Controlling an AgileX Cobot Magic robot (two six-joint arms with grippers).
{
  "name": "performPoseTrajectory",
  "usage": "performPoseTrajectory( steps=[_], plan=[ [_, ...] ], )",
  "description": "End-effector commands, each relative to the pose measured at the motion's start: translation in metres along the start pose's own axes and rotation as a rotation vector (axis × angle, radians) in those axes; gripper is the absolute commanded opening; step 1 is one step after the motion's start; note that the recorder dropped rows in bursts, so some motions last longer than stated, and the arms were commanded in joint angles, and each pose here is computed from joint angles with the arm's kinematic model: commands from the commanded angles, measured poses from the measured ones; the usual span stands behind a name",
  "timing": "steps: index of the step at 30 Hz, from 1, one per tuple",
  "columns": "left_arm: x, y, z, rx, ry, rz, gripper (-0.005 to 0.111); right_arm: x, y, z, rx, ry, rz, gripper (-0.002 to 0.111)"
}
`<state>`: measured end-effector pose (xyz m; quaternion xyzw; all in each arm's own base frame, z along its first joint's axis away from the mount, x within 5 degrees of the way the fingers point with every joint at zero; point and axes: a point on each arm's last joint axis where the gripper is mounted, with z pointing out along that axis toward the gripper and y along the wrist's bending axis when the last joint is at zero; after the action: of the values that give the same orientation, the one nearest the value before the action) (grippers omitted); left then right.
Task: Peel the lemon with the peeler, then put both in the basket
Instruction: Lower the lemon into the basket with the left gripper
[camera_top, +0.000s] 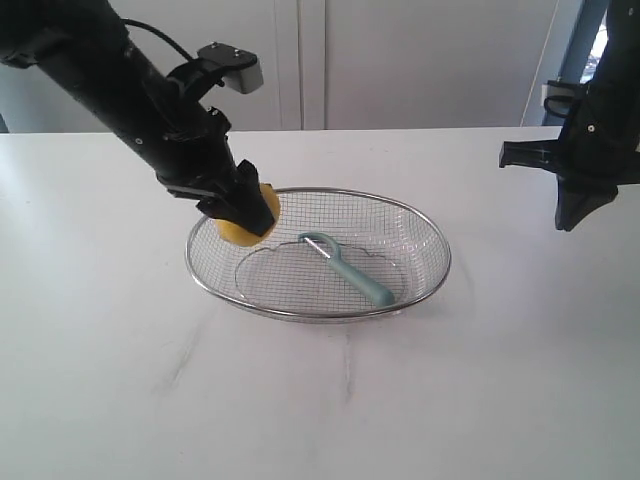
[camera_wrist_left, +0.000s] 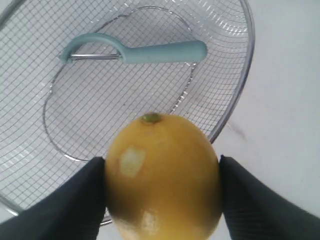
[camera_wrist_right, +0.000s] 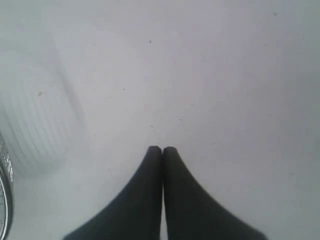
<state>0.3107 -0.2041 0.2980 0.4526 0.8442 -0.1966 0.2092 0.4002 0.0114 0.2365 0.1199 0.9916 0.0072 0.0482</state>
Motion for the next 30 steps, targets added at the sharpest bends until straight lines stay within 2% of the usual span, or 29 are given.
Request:
performPoseTrajectory(
  steps=[1,3,8,14,22,30],
  plan=[
    [-0.012,-0.007,-0.011,-0.118,0.031,-0.027,0.000,-0.001,-0.002,-0.004,-0.007,-0.028,0.011,0.000],
    [-0.015,-0.008,-0.016,-0.166,0.051,-0.044,0.000,-0.002,-0.002,-0.004,-0.011,-0.043,0.011,0.000],
    [-0.020,-0.008,-0.014,-0.200,0.125,-0.080,0.000,-0.005,-0.001,-0.004,-0.020,-0.075,0.011,0.000],
    [-0.023,0.001,0.004,-0.184,0.218,-0.130,0.000,-0.009,0.000,-0.005,-0.033,-0.120,0.011,0.000],
    [-0.031,0.013,0.028,-0.166,0.260,-0.184,0.000,-0.015,0.002,-0.006,-0.048,-0.177,0.011,0.000],
    [-0.040,0.019,0.055,-0.102,0.261,-0.245,0.000,-0.019,0.003,-0.007,-0.061,-0.225,0.011,0.000]
  ],
)
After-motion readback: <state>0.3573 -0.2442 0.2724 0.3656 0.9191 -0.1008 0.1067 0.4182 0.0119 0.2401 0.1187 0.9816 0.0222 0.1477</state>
